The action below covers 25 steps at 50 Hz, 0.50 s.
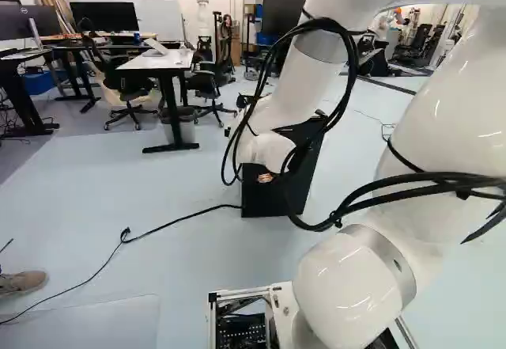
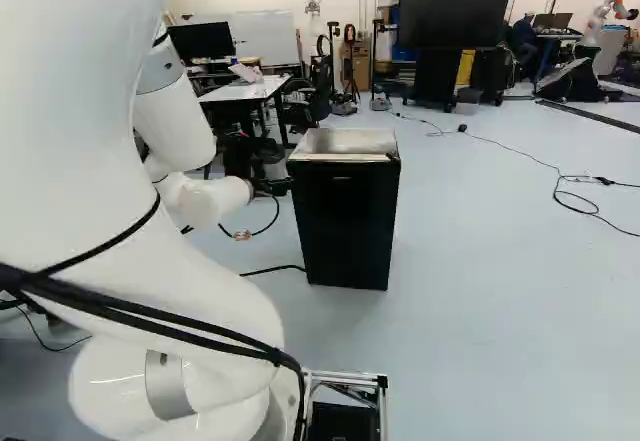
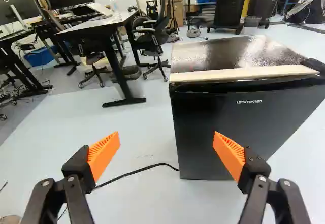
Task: Open the fridge door
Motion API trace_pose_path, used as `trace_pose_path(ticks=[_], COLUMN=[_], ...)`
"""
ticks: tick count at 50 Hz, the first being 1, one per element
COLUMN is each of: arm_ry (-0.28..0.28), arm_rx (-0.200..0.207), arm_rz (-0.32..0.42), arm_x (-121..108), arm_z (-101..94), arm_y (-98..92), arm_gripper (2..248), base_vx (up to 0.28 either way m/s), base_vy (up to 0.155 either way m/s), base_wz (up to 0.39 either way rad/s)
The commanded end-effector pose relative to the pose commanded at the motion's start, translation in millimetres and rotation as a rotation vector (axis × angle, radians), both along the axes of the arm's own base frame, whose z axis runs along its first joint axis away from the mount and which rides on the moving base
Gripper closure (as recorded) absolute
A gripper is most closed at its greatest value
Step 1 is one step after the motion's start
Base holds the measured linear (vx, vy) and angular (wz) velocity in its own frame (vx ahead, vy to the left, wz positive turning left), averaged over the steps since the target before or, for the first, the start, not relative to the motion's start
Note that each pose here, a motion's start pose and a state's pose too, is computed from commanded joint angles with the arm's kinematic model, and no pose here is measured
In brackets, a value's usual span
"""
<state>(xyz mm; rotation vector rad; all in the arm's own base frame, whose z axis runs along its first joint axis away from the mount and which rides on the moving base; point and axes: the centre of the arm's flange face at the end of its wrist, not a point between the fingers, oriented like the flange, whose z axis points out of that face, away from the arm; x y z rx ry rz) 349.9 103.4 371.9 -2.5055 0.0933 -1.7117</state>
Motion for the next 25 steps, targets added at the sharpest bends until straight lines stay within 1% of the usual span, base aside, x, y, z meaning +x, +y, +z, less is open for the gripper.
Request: trace_pose_path(ticks=[25], arm_ry=[-0.018], arm_rx=[0.040], arm_rz=[-0.039], arm_x=[1.5], arm_z=[1.8], arm_y=[25.4], arm_gripper=[3], base_vx=[0.000], base_vy=[0.000], base_wz=[0.000])
